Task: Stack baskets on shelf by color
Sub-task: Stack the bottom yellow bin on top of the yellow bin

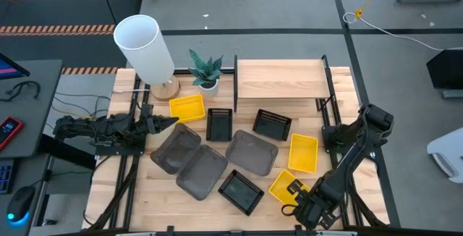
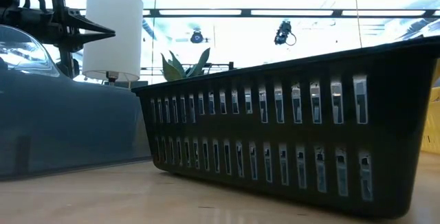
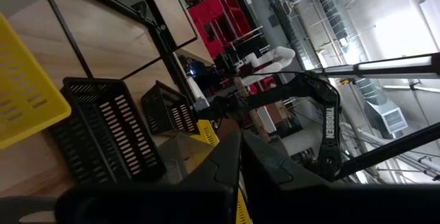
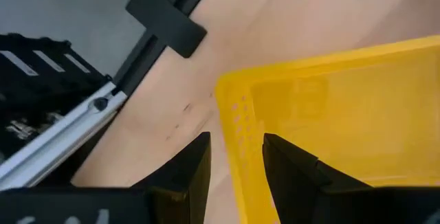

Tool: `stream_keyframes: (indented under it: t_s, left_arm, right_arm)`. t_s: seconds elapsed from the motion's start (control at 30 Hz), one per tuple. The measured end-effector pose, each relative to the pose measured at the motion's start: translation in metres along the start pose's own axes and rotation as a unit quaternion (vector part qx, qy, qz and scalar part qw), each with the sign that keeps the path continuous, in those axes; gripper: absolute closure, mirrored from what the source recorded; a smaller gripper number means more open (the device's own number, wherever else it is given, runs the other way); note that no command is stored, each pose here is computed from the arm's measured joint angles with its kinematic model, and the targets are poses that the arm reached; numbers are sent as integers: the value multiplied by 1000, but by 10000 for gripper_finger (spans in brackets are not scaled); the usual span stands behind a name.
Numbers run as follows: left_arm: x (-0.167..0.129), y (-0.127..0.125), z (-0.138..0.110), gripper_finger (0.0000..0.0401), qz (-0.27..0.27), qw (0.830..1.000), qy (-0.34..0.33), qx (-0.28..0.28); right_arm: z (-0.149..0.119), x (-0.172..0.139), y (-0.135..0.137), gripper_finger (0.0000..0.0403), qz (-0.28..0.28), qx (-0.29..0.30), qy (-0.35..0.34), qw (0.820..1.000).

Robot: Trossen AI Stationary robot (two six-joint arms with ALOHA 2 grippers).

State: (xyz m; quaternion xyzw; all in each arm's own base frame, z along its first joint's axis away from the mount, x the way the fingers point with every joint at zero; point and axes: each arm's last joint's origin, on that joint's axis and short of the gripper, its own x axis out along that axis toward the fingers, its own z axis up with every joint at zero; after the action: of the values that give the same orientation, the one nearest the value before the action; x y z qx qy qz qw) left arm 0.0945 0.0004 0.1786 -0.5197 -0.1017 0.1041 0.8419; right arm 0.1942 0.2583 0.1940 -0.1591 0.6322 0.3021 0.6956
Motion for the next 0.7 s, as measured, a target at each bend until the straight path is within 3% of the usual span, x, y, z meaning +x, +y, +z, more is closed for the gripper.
stream_keyframes:
  t_s: [0.33, 0.7]
  left_arm:
    - [0, 0, 0, 383, 0, 1000, 0, 0]
    - [0, 0, 0, 377, -1, 1000, 0, 0]
  right_arm:
    - [2, 20, -2, 266, -41, -1, 16, 999]
    - [2, 19, -2, 295, -44, -10, 12, 999]
